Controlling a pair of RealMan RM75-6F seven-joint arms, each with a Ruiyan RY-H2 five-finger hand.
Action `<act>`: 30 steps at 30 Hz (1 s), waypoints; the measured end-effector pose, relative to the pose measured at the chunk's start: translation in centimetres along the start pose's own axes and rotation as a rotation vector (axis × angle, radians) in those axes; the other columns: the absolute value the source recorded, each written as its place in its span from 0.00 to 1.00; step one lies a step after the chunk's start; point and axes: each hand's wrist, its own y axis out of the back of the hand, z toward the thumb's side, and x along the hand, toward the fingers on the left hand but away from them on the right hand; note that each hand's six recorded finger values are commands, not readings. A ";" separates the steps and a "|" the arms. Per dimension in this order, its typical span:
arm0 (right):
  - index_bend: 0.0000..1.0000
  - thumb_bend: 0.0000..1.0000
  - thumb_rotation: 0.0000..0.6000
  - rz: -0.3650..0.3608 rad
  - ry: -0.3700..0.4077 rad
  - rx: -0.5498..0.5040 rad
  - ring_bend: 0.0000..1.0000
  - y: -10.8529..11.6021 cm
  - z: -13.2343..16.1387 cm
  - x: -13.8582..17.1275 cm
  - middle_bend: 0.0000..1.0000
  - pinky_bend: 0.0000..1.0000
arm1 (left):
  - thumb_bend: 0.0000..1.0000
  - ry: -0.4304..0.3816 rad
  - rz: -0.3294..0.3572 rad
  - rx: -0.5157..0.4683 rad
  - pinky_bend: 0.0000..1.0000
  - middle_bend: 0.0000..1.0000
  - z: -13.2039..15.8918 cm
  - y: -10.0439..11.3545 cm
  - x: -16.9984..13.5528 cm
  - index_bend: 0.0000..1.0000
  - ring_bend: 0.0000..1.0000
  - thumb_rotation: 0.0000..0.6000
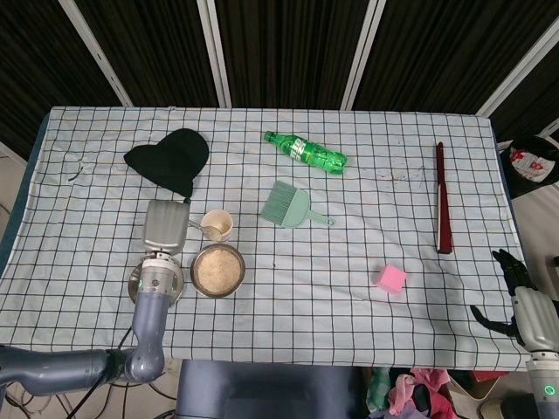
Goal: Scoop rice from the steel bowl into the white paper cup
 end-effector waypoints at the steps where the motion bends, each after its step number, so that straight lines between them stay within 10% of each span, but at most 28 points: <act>1: 0.00 0.22 1.00 0.000 0.000 0.000 0.00 0.0 0.0 0.0 0.00 0.21 | 0.52 0.003 -0.001 0.002 1.00 1.00 -0.1 0.0 0.1 0.79 1.00 1.00; 30: 0.00 0.22 1.00 -0.002 -0.013 -0.016 0.00 0.1 -0.2 -0.2 0.00 0.21 | 0.52 0.010 -0.024 0.134 1.00 1.00 1.4 -1.9 4.5 0.79 1.00 1.00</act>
